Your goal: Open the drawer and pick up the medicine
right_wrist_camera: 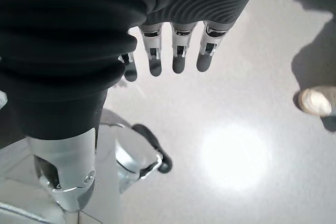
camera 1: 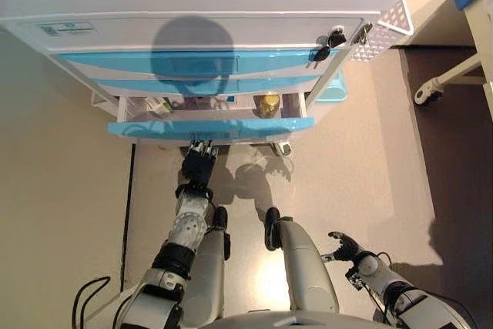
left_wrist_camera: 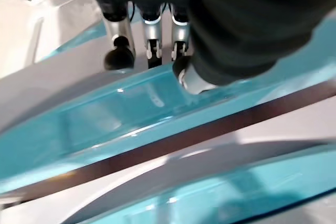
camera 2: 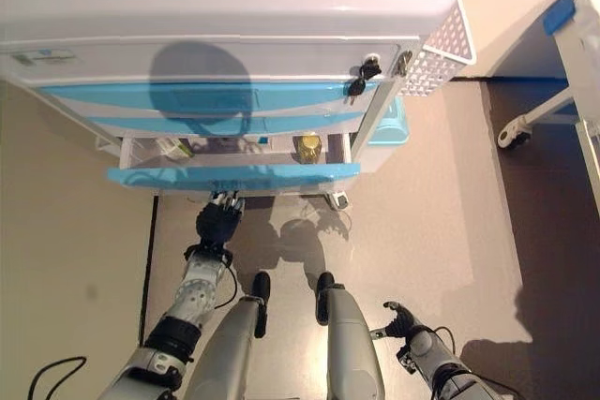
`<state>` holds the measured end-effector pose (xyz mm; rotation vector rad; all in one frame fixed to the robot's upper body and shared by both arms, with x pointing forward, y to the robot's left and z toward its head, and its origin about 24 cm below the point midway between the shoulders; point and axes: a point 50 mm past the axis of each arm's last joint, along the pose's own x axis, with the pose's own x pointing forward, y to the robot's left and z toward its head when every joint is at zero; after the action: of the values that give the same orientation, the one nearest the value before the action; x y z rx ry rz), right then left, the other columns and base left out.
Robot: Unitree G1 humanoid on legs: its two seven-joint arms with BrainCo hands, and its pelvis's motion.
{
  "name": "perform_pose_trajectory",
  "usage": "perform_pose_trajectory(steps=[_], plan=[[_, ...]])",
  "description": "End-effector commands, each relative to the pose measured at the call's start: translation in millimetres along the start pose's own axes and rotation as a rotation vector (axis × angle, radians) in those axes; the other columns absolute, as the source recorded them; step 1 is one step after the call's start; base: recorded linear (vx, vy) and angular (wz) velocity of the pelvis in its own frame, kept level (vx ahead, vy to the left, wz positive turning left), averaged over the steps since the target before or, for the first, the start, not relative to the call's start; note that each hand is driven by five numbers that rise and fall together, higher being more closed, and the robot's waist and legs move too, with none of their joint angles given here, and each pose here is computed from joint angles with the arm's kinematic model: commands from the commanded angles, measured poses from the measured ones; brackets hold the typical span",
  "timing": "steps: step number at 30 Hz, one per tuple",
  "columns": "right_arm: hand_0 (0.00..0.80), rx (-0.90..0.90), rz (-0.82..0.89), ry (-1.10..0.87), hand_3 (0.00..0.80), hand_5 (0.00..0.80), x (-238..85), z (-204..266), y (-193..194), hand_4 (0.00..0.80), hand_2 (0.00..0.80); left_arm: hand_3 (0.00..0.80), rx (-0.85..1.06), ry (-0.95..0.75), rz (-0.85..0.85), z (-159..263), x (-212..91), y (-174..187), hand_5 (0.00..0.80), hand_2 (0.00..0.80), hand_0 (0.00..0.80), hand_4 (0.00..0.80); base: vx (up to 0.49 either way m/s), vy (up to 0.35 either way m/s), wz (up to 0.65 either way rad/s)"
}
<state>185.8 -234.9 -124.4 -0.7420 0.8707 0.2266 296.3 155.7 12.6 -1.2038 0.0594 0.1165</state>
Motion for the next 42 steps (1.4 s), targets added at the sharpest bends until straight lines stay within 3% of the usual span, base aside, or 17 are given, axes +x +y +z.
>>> perform_pose_trajectory(steps=[1, 13, 26, 42], plan=[[0.0, -0.037, -0.013, 0.062, 0.0, 0.0, -6, -24, -5, 0.0, 0.0, 0.8, 0.04, -0.234, -0.39, 54, -7, -58, 0.8, 0.8, 0.8, 0.8, -0.001, -0.005, 0.19], [0.0, -0.048, -0.042, 0.087, 0.0, 0.0, -6, -27, -17, 0.0, 0.0, 0.8, 0.144, -0.127, -0.366, 62, -58, -16, 0.8, 0.8, 0.8, 0.8, -0.003, -0.027, 0.23], [0.0, -0.11, -0.028, 0.112, 0.0, 0.0, -6, -30, -17, 0.0, 0.0, 0.8, 0.166, -0.074, -0.271, 67, -86, 11, 0.8, 0.8, 0.8, 0.8, 0.0, -0.001, 0.07], [0.0, -0.074, -0.071, 0.124, 0.0, 0.0, -7, -33, -26, 0.0, 0.0, 0.8, 0.203, -0.017, 0.117, 68, -128, 93, 0.8, 0.8, 0.8, 0.8, 0.009, 0.013, 0.05]])
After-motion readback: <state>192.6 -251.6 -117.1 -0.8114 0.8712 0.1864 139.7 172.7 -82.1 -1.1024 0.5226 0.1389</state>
